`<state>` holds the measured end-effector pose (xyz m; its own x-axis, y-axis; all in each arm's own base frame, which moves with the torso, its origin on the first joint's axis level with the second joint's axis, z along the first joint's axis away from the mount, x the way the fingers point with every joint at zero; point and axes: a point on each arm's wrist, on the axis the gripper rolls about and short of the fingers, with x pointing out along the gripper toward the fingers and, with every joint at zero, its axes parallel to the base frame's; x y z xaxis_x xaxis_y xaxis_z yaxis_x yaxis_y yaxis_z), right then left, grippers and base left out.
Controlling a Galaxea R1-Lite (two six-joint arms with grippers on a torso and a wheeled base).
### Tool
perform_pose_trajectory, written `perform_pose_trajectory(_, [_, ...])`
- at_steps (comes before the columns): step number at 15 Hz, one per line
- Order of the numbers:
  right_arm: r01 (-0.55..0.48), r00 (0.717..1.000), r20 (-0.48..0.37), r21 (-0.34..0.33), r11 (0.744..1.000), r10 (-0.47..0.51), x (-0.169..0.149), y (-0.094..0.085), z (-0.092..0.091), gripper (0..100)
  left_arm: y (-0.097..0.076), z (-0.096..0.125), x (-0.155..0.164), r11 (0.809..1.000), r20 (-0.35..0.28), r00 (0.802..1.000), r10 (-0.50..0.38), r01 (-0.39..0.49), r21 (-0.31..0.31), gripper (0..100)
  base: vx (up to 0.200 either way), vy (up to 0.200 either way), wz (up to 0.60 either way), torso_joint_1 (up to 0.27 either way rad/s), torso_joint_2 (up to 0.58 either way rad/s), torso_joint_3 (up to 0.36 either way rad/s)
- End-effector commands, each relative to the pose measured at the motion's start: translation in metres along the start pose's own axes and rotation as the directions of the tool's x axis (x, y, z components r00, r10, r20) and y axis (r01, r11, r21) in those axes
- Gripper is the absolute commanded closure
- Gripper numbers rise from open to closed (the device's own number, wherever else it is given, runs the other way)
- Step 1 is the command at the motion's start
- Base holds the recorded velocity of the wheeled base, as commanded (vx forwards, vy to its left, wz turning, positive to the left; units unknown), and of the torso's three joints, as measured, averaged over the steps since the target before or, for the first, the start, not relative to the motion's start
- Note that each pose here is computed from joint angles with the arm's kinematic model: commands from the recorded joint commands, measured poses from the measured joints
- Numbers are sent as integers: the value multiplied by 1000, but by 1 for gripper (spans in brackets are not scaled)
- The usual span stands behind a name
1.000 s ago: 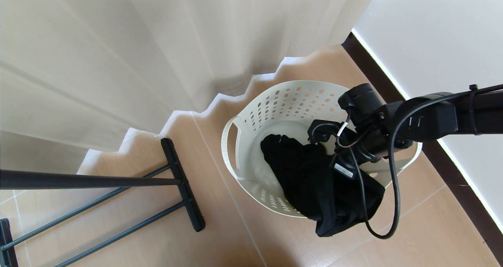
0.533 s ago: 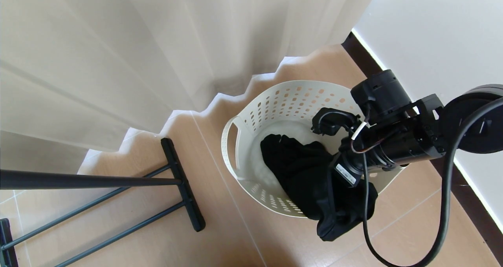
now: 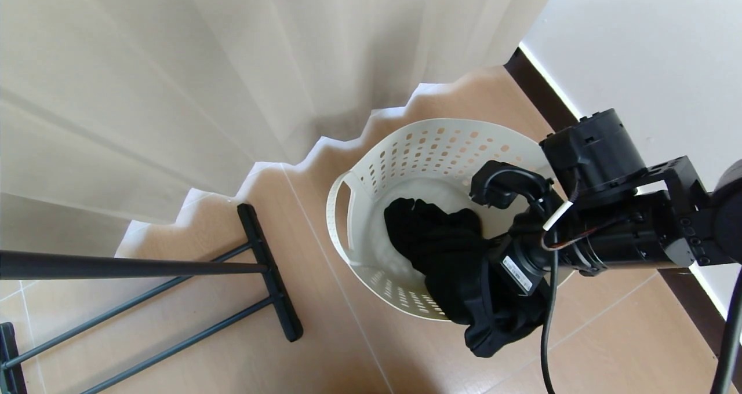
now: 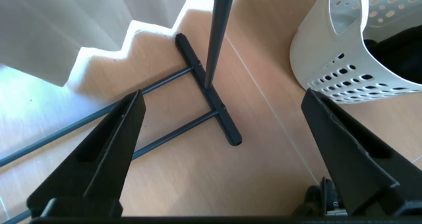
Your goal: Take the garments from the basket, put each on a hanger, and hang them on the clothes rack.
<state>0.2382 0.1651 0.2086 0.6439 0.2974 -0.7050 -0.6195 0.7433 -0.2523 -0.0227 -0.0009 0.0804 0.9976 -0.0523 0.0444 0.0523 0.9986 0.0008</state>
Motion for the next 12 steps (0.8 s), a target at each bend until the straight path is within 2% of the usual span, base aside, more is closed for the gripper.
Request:
perform_pose_trajectory(1, [19, 997, 80, 5, 1000, -19, -22, 1, -5, 100, 0, 0, 0, 1000, 0, 1000, -1, 1, 3, 0, 0, 0, 0, 0, 0, 0])
perform_pose_trajectory(4, [2, 990, 139, -3, 1000, -2, -29, 1, -3, 100, 0, 0, 0, 1000, -3, 1000, 6, -6, 6, 0, 0, 0, 0, 0, 0, 0])
perform_pose_trajectory(6, [-119, 976, 185, 14, 993, 114, -23, 3, -16, 100, 0, 0, 0, 1000, -2, 1000, 9, -9, -5, 0, 0, 0, 0, 0, 0, 0])
perform_pose_trajectory(8, [-107, 968, 231, 42, 993, 95, -17, -5, -24, 100, 1, 0, 0, 999, -1, 999, 34, -34, -8, 0, 0, 0, 0, 2, -2, 124])
perform_pose_trajectory(9, [-95, 959, 272, 62, 994, 74, -15, -8, -22, 100, 1, 0, 0, 999, 0, 999, 35, -35, -11, 0, 0, 0, 0, -2, -2, 168])
perform_pose_trajectory(10, [-99, 959, 276, 91, 991, 70, -12, -6, -27, 100, 1, 0, 0, 999, -1, 999, 34, -34, -8, 0, 0, 0, 0, -7, 7, 188])
perform_pose_trajectory(12, [-97, 956, 285, 99, 990, 65, -10, -5, -29, 100, 1, 0, 0, 1000, -1, 1000, 29, -29, -8, 0, 0, 0, 0, 5, 5, 188])
